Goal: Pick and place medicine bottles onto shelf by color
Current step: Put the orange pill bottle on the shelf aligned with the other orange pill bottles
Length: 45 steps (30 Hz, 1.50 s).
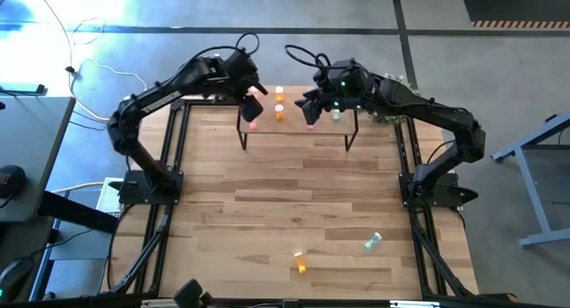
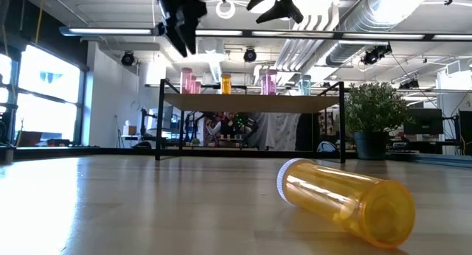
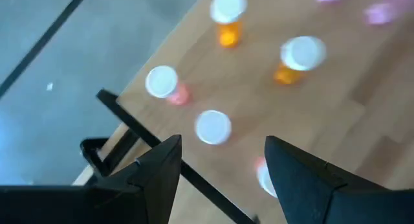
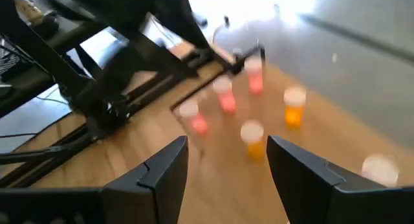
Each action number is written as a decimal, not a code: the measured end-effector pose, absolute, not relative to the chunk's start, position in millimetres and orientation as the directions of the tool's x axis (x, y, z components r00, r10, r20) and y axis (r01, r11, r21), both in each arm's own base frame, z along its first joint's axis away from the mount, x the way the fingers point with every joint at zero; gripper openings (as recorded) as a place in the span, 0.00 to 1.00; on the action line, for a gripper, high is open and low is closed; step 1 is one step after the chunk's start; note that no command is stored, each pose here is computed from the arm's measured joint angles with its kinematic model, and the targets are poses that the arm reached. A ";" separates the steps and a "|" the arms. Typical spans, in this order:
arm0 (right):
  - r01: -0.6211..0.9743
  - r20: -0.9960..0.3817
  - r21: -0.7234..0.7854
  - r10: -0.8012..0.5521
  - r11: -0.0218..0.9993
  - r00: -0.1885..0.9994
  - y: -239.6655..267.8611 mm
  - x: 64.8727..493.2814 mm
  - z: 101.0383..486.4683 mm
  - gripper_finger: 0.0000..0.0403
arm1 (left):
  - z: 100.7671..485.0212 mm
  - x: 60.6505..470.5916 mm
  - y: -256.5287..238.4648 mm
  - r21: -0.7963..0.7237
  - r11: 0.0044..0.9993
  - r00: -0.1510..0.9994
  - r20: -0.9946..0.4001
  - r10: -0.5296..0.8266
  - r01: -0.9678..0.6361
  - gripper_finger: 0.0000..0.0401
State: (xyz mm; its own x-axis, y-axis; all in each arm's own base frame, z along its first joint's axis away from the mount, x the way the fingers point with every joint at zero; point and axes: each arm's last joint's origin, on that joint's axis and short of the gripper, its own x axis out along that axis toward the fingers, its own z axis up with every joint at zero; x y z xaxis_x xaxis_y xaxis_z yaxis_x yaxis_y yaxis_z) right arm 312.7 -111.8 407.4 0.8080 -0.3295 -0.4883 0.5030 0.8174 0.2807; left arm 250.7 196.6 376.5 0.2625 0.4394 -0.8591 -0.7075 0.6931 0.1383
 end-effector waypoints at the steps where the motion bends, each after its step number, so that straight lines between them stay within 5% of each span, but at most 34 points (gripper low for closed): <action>1: 0.508 -0.504 0.305 -0.316 0.806 0.804 -109.6 311.8 406.3 0.50 | 381.5 249.0 191.4 0.129 0.711 0.288 -0.853 0.434 -0.691 0.53; 10: 0.542 -0.650 0.449 -0.156 0.711 0.743 -72.7 309.5 393.8 0.50 | 396.4 233.9 144.0 -0.058 0.865 0.555 -0.788 0.267 -0.499 0.53; 28: 0.677 -0.776 0.578 0.053 0.456 0.628 55.6 339.9 353.4 0.50 | 336.1 204.8 66.7 -0.241 0.934 0.733 -0.679 0.033 -0.265 0.53; 45: 0.744 -0.891 0.440 0.141 0.502 0.431 154.6 367.7 268.0 0.50 | 337.9 192.5 39.7 -0.262 0.950 0.779 -0.626 -0.034 -0.169 0.53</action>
